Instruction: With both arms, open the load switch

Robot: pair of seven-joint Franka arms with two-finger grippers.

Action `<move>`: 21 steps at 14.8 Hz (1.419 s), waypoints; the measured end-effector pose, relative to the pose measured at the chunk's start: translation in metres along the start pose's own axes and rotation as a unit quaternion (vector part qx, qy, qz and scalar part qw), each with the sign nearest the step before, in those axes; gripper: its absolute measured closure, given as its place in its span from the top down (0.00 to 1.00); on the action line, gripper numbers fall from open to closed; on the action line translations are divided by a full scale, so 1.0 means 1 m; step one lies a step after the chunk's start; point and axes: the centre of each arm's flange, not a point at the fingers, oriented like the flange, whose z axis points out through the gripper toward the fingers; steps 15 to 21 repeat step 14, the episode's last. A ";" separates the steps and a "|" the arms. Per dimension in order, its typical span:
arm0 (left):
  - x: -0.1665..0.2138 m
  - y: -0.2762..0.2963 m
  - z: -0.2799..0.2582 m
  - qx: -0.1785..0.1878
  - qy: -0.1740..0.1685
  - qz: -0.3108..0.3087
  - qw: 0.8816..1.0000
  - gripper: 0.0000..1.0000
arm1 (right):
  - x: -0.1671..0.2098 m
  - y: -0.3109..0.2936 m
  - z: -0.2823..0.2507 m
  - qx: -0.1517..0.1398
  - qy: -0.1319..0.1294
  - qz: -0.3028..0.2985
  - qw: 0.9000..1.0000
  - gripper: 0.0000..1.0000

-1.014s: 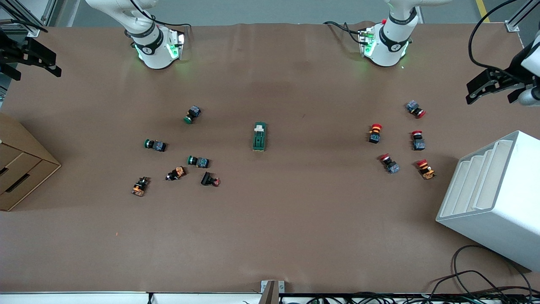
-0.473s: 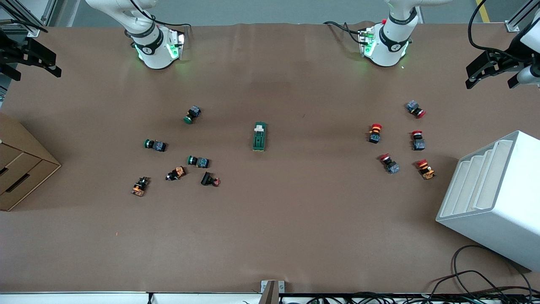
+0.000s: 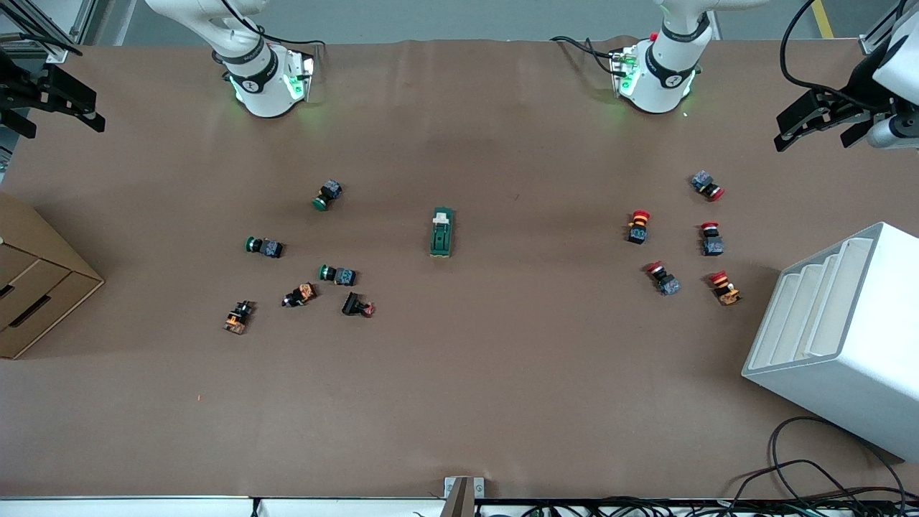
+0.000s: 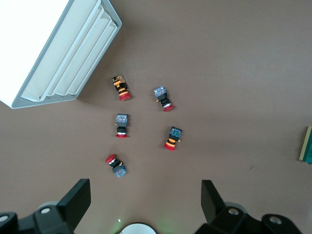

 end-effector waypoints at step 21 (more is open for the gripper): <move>0.001 0.000 0.003 0.000 -0.003 0.038 0.999 1.00 | 0.003 0.000 -0.001 0.000 0.010 0.000 1.000 1.00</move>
